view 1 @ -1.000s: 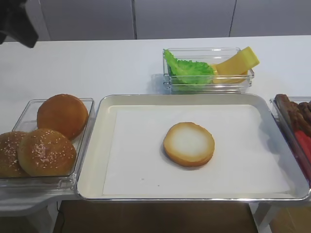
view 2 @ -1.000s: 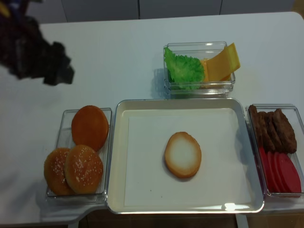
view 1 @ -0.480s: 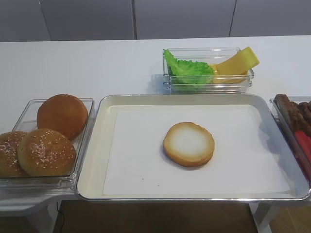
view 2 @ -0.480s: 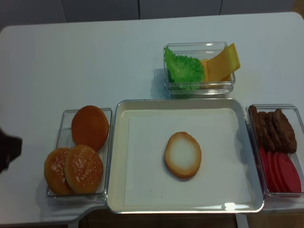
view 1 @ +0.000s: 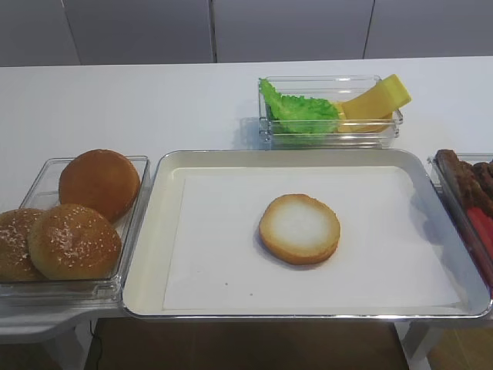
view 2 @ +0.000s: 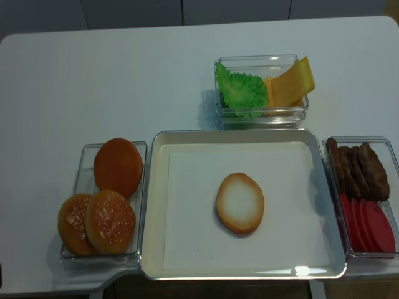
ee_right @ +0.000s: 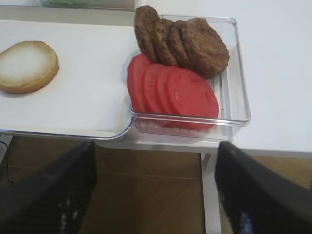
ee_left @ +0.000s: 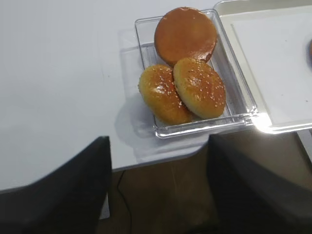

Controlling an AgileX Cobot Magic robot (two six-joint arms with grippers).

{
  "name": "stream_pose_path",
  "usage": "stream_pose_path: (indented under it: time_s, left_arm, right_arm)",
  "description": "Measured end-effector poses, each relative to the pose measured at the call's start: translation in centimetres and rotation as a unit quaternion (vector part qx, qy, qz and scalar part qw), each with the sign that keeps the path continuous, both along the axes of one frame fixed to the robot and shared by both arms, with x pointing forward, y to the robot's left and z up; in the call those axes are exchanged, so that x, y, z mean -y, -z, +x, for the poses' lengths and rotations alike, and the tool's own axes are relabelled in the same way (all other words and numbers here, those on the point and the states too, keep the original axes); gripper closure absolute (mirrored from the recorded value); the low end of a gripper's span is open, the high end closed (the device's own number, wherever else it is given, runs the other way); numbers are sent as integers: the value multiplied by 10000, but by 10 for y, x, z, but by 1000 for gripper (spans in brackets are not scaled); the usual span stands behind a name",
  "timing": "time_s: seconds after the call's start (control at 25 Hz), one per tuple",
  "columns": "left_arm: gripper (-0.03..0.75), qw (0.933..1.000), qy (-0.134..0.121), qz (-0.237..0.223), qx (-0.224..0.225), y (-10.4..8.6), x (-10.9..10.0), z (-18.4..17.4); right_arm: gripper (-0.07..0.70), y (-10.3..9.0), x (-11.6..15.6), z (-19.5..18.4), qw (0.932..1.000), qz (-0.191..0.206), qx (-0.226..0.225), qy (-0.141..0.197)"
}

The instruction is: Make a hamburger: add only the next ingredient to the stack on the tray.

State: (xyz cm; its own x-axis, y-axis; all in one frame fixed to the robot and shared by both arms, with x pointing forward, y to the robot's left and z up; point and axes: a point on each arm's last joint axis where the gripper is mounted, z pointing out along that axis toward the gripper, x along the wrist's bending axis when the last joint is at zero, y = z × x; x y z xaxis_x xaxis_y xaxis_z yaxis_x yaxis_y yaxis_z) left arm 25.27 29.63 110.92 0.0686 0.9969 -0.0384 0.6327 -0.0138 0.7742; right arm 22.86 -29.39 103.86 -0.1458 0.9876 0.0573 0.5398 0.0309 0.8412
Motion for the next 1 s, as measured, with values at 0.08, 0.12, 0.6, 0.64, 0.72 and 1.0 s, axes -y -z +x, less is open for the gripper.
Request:
stream_pose_path:
  time_s: [0.08, 0.12, 0.6, 0.64, 0.72, 1.0]
  left_arm:
    - [267, 9999, -4, -11, 137, 8, 0, -11]
    - [268, 9998, -4, -14, 219, 12, -1, -17]
    - [269, 9975, -76, -98, 689, 44, -2, -43]
    - [270, 9975, -105, -77, 689, 45, -2, -43]
    - [270, 9976, -193, -59, 656, 47, -4, -41]
    - [272, 9979, -389, -115, 501, 63, -6, -30]
  right_arm:
    - [59, 0, 0, 0, 10000, 0, 0, 0]
    - [59, 0, 0, 0, 10000, 0, 0, 0]
    - [59, 0, 0, 0, 10000, 0, 0, 0]
    - [59, 0, 0, 0, 10000, 0, 0, 0]
    - [59, 0, 0, 0, 10000, 0, 0, 0]
    - [59, 0, 0, 0, 10000, 0, 0, 0]
